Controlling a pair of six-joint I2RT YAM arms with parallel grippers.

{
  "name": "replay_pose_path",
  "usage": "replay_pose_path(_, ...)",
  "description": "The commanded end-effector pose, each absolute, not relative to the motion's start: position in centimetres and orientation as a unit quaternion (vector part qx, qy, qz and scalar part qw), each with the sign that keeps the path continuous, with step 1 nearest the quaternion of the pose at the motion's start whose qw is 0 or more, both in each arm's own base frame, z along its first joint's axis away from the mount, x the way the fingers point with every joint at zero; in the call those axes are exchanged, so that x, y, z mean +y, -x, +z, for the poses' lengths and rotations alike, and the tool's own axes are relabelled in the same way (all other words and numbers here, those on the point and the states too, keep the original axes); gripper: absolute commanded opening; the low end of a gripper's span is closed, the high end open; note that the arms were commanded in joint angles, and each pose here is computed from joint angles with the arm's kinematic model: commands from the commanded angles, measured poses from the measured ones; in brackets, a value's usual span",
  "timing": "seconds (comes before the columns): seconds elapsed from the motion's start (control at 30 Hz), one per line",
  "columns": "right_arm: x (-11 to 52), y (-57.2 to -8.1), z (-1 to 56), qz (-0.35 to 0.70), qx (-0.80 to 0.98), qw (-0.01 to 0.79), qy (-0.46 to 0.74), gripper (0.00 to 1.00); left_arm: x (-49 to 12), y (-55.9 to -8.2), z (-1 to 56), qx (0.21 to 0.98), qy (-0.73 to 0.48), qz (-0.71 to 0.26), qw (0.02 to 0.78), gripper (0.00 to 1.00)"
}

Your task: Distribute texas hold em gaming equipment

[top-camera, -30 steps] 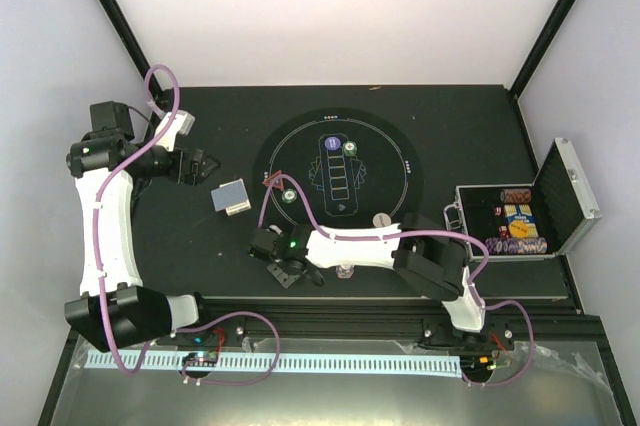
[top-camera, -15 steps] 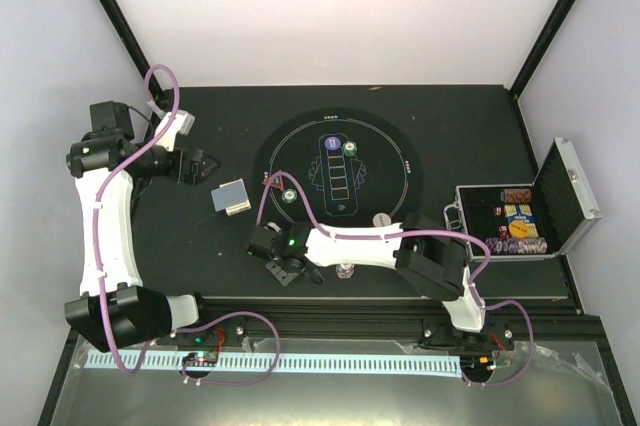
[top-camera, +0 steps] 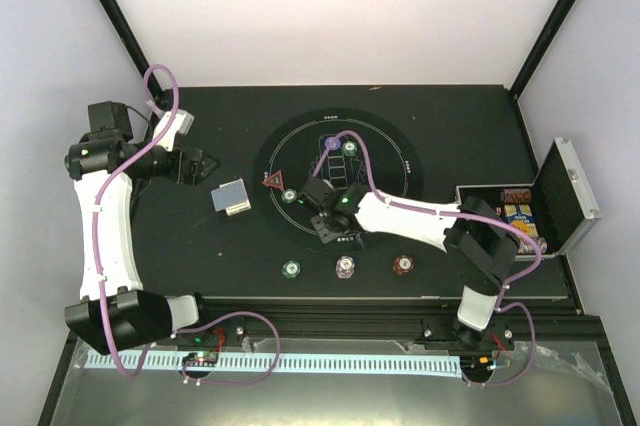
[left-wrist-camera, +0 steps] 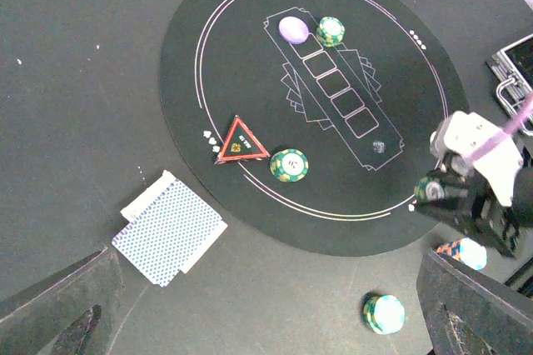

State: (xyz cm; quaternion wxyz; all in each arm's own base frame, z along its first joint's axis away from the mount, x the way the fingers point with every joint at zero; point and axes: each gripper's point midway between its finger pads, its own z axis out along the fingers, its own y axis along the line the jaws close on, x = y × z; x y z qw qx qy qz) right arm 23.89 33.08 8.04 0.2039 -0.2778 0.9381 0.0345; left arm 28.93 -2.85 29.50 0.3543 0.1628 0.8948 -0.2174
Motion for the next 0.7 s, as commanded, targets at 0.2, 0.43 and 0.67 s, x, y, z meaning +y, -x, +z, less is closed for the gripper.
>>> replay_pose_path(0.2,26.5,-27.2,3.9,-0.009,0.956,0.191,0.222,0.1,-2.8,-29.0,31.5,0.884,-0.167,-0.209,0.382,0.99)
replay_pose_path(0.43,25.3,-28.0,2.3,-0.018,0.961,0.183,0.206,0.1,-2.8,-29.1,31.6,0.883,-0.169,-0.208,0.384,0.99)
replay_pose_path(0.67,24.4,-28.4,1.3,-0.029,0.964,0.177,0.198,0.13,-2.8,-29.1,31.6,0.883,-0.17,-0.209,0.385,0.99)
